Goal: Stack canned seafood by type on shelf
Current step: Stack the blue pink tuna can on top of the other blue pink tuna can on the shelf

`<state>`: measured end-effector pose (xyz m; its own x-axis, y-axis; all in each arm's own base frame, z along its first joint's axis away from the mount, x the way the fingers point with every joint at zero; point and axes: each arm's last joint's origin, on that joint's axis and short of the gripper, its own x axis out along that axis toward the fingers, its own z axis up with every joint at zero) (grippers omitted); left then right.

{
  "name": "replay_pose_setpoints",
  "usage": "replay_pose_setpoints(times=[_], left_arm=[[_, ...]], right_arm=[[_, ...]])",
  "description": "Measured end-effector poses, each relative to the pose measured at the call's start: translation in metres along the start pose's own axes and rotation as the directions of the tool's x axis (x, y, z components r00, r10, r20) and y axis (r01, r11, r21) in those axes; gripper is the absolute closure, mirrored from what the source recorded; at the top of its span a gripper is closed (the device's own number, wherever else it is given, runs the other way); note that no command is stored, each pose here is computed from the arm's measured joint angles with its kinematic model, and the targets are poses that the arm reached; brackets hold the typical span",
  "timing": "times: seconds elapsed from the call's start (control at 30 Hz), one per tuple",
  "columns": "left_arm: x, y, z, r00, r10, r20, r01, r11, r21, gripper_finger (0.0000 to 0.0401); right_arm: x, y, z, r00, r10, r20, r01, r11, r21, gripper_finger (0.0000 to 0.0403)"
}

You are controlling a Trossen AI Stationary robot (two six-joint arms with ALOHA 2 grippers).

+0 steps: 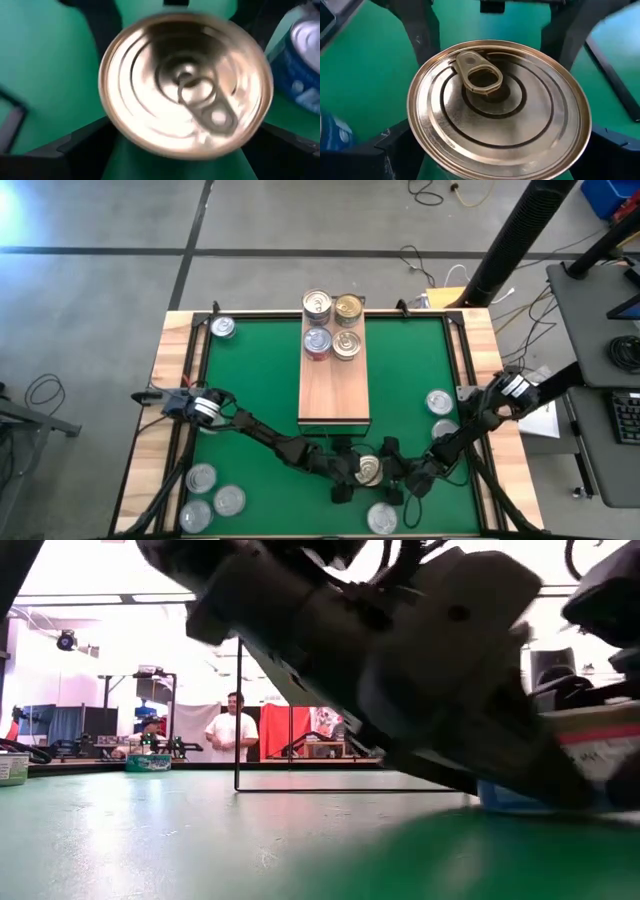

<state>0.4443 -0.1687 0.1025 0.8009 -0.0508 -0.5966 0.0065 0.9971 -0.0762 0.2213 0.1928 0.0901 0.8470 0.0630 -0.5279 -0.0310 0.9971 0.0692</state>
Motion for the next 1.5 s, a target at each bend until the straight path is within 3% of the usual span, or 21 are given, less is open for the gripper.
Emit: replay_pose_setpoints(times=[0.17,0.37,0.57,0.83,0.97,1.13,1.27,1.4,1.5], left_arm=[[-0.020,-0.013,-0.004,0.993,0.031,-0.117,-0.029,0.999,0.015,0.0024],[-0.050,-0.032,-0.017,0.954,0.158,-0.256,-0.170,0.985,-0.027,0.0024],[-0.085,-0.034,-0.018,0.893,0.276,-0.355,-0.297,0.955,-0.005,0.0024],[-0.139,-0.026,0.021,0.908,0.293,-0.300,-0.305,0.952,0.010,0.0024],[-0.178,-0.008,0.042,0.904,0.246,-0.350,-0.253,0.967,0.027,0.0024],[-0.227,0.028,0.073,0.920,0.225,-0.321,-0.253,0.966,-0.047,0.0024],[-0.261,0.047,0.094,0.953,0.232,-0.193,-0.240,0.971,-0.018,0.0024],[-0.277,0.061,0.107,0.960,0.261,-0.099,-0.256,0.965,0.060,0.0024],[-0.283,0.070,0.114,0.961,0.269,-0.055,-0.261,0.958,0.120,0.0024]], right_arm=[[-0.018,0.008,0.001,0.989,0.097,-0.113,-0.096,0.995,0.011,0.0034],[-0.054,0.000,0.010,0.973,0.059,-0.225,-0.068,0.997,-0.032,0.0034],[-0.099,-0.021,0.034,0.971,0.032,-0.238,-0.036,0.999,-0.013,0.0034],[-0.148,-0.047,0.065,0.991,0.097,-0.093,-0.101,0.994,-0.045,0.0035],[-0.164,-0.063,0.081,0.998,0.034,0.057,-0.026,0.991,-0.131,0.0035],[-0.175,-0.093,0.108,0.979,-0.095,0.182,0.117,0.986,-0.118,0.0035],[-0.174,-0.114,0.130,0.960,-0.151,0.234,0.190,0.970,-0.151,0.0035],[-0.162,-0.133,0.152,0.962,-0.138,0.234,0.182,0.966,-0.181,0.0035],[-0.147,-0.154,0.166,0.964,-0.183,0.195,0.220,0.957,-0.189,0.0035]])
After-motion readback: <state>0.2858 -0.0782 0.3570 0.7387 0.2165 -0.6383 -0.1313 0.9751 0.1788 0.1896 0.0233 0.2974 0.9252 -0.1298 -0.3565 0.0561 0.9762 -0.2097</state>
